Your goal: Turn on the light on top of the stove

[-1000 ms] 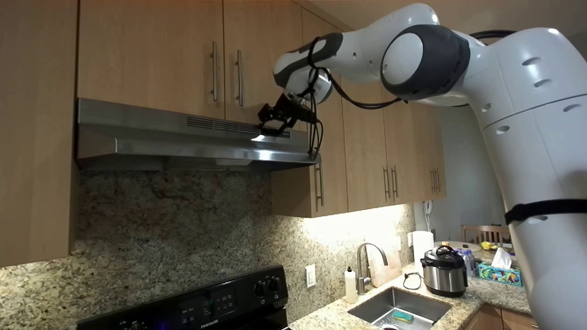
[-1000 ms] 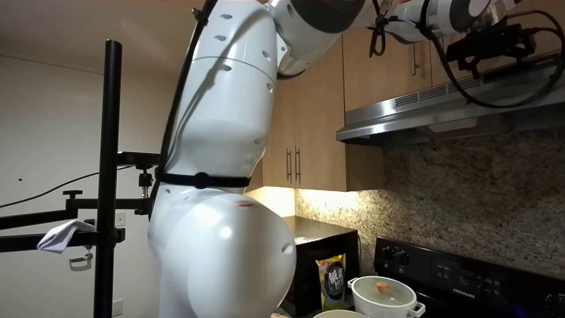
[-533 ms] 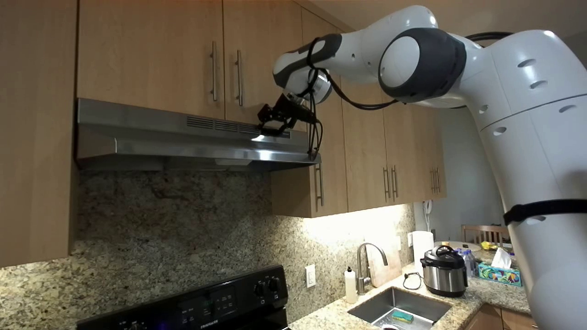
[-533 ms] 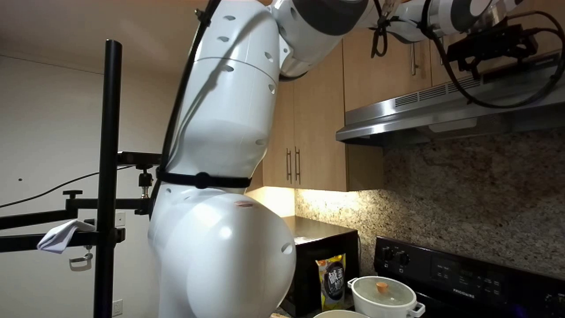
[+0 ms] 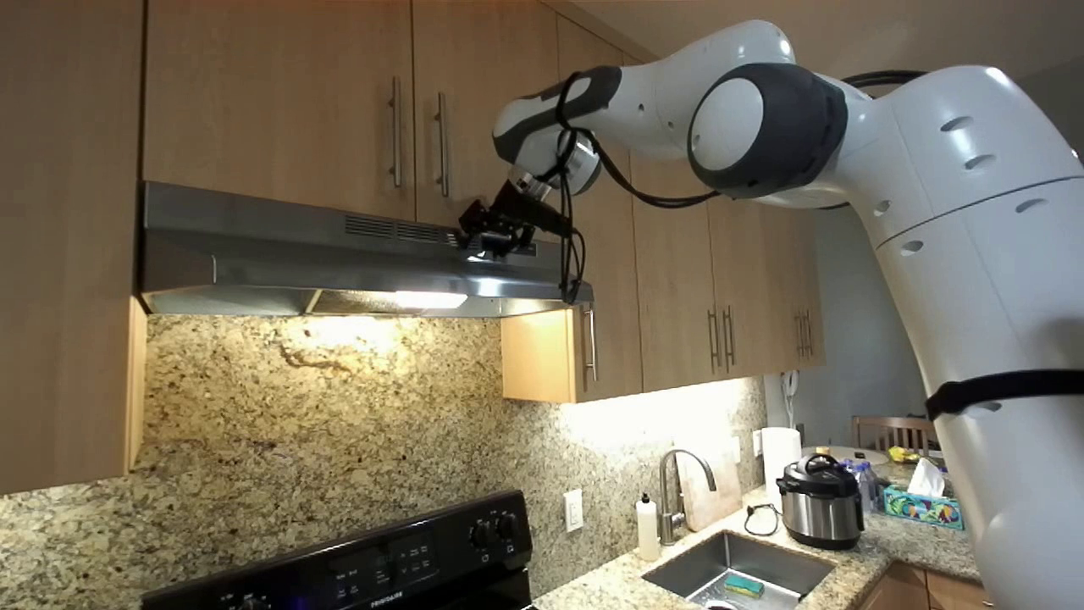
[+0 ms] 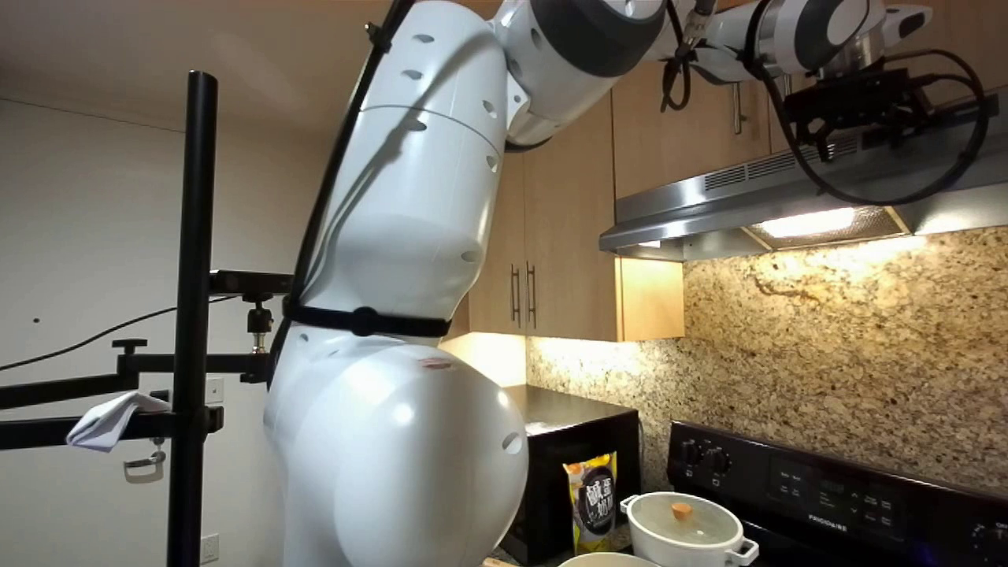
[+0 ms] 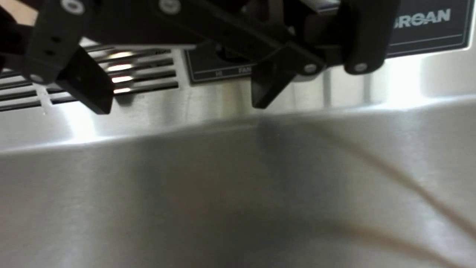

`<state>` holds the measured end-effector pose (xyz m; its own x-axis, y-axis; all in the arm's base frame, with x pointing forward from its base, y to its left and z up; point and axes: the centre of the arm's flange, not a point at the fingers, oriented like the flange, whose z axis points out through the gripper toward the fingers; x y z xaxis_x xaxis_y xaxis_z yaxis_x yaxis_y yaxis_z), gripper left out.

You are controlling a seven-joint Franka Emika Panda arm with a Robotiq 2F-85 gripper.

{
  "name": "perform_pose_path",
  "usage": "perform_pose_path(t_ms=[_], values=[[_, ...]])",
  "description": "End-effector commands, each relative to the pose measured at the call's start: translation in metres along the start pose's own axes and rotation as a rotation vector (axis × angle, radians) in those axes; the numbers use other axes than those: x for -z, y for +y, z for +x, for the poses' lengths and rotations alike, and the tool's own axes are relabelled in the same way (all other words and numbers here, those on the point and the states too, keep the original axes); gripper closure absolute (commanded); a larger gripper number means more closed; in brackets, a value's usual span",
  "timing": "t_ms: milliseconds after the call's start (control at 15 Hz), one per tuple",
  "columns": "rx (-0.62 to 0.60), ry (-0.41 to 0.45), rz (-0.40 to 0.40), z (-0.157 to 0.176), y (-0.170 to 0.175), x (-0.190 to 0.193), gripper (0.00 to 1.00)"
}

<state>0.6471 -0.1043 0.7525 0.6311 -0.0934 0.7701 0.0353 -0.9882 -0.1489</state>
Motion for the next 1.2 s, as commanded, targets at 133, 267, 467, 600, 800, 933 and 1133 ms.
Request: perform_pose_path(t_ms=[133, 267, 467, 600, 800, 933, 1133], values=[[0.019, -0.007, 0.011, 0.008, 0.004, -0.003, 0.0], [0.022, -0.004, -0.003, 0.006, 0.003, 0.006, 0.0], [0.028, -0.005, -0.026, 0.004, 0.001, 0.016, 0.0], [0.029, -0.006, -0.042, 0.003, 0.001, 0.02, 0.0], [0.04, 0.002, -0.06, 0.001, 0.0, 0.027, 0.0], [0.055, 0.018, -0.078, -0.002, -0.001, 0.033, 0.0], [0.075, 0.012, -0.105, -0.005, 0.0, 0.042, 0.0]])
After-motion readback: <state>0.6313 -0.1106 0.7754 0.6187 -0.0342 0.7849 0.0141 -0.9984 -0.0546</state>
